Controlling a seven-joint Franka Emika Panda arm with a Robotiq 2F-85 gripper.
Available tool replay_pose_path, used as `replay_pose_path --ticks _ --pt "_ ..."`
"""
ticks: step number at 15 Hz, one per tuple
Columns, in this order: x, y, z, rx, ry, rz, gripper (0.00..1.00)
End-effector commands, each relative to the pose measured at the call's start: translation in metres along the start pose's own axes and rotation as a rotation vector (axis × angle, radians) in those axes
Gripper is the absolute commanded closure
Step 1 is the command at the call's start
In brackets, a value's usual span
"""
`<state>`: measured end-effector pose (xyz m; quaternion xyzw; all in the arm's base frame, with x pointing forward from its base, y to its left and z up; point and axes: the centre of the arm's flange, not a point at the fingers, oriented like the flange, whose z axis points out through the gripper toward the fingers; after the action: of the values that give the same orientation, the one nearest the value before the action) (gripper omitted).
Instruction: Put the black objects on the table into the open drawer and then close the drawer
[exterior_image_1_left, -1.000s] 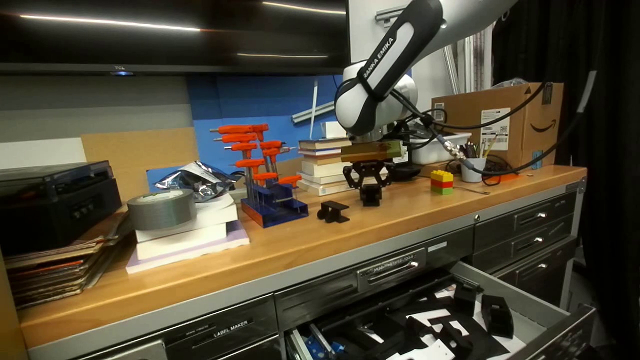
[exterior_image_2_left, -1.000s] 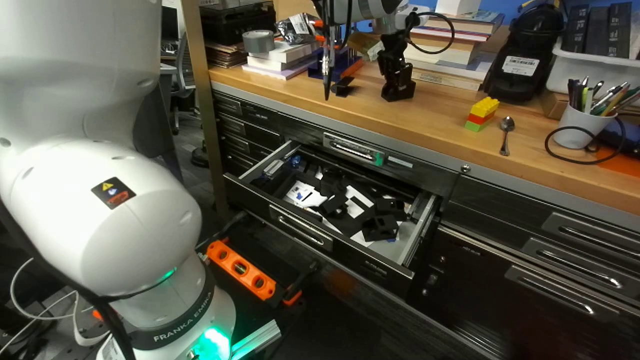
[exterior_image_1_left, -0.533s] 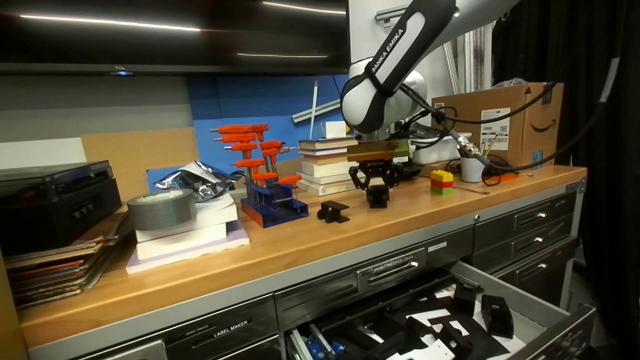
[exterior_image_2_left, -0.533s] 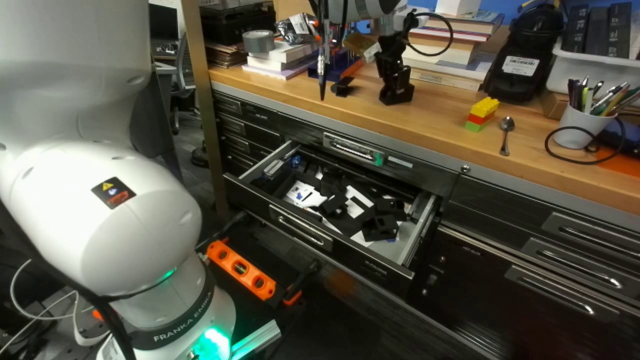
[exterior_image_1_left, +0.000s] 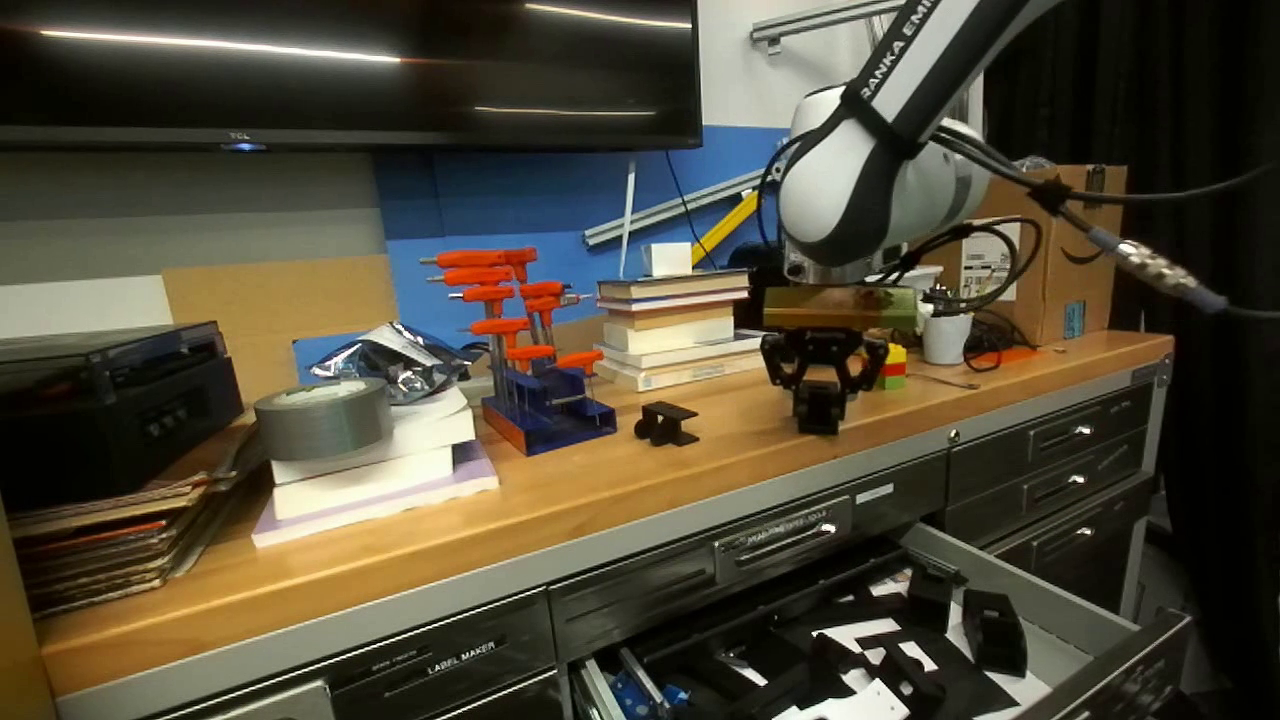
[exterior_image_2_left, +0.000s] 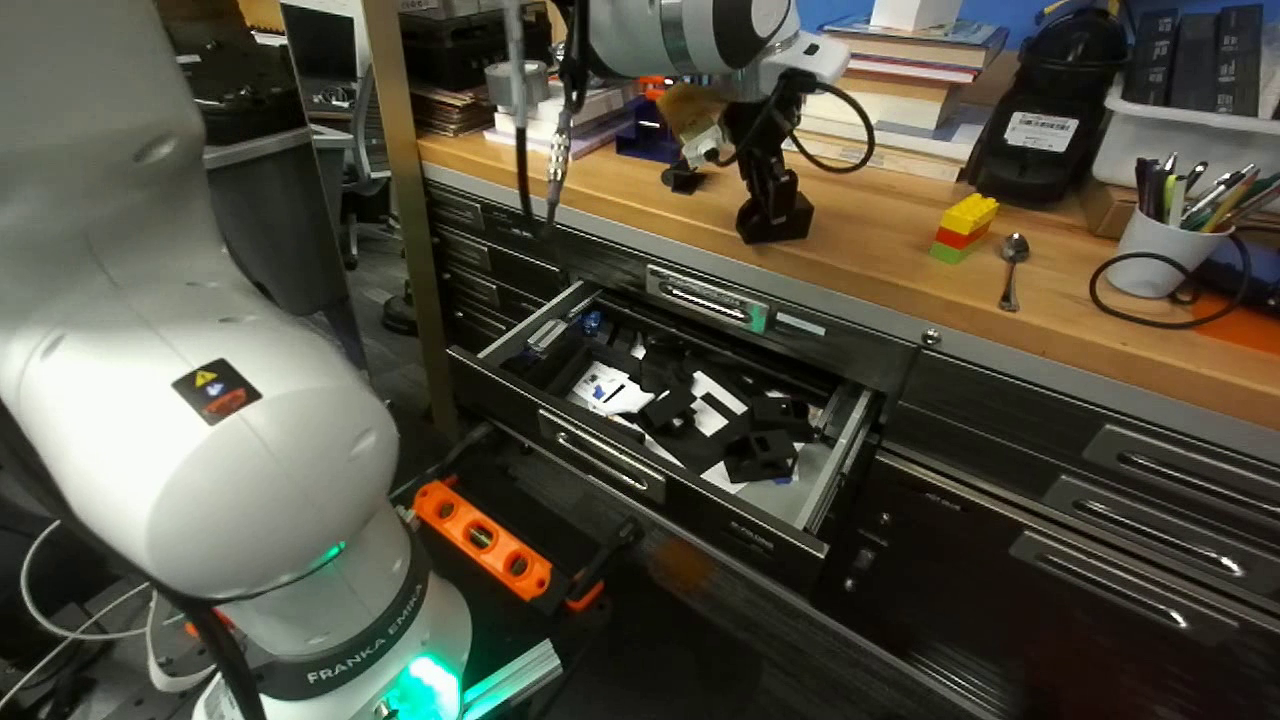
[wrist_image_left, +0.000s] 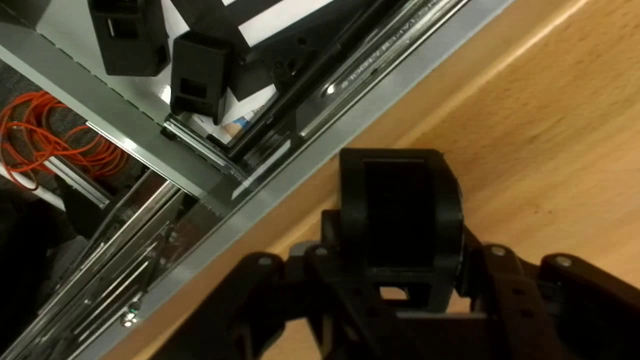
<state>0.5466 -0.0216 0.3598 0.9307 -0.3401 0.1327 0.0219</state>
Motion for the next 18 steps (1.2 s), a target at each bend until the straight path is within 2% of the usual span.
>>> replay_pose_path --ticks 1,4,6,8,14,18 --pt "-0.052 0.072 -0.011 0.07 0.029 0.122 0.69" --pt "-0.074 0.121 -0.01 0.102 0.031 0.228 0.69" --pt "-0.094 0.159 -0.001 0.096 0.009 0.283 0.69" --pt "-0.107 0.183 0.014 0.067 -0.024 0.338 0.69" --pt "-0.094 0.194 0.038 -0.039 -0.097 0.381 0.69" --pt "-0.099 0.202 0.063 -0.106 -0.201 0.384 0.69"
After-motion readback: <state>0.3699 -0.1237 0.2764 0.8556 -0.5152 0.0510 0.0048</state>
